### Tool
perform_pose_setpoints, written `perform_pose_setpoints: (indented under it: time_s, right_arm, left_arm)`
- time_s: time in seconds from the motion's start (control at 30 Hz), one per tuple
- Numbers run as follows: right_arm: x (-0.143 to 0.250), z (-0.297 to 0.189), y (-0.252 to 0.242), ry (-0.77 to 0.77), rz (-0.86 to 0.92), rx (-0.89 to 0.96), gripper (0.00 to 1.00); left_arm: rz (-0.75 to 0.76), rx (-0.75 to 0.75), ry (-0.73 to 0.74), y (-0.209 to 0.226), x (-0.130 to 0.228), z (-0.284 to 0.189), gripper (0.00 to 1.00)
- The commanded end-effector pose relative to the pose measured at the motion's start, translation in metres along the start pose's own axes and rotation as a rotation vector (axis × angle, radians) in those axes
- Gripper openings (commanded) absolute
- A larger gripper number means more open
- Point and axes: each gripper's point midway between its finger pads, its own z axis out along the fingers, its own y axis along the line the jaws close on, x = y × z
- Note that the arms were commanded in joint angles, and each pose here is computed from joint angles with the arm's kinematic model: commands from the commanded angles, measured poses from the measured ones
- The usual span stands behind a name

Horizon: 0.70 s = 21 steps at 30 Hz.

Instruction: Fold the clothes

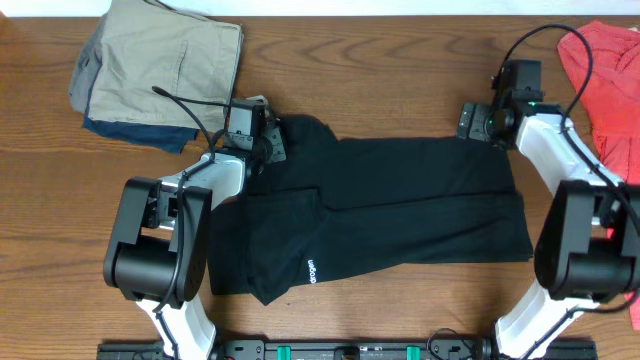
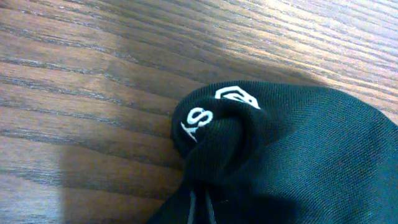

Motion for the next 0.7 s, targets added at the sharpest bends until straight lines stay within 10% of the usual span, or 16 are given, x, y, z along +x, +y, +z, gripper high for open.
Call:
perform_pose_setpoints:
  time_s: [0.0,0.67]
  right_arm:
    - [-0.001,0.011,-0.017,-0.002,-0.006,0.065,0.96]
    - [-0.005,0.051,-0.022,-0.022,0.026,0.010,0.83]
  left_arm:
    - [-0.019,-0.038,0.069,0.013,0.023,0.006,0.06]
    - [-0.015,-0.039,0.070,0.013,0.023,0.006,0.06]
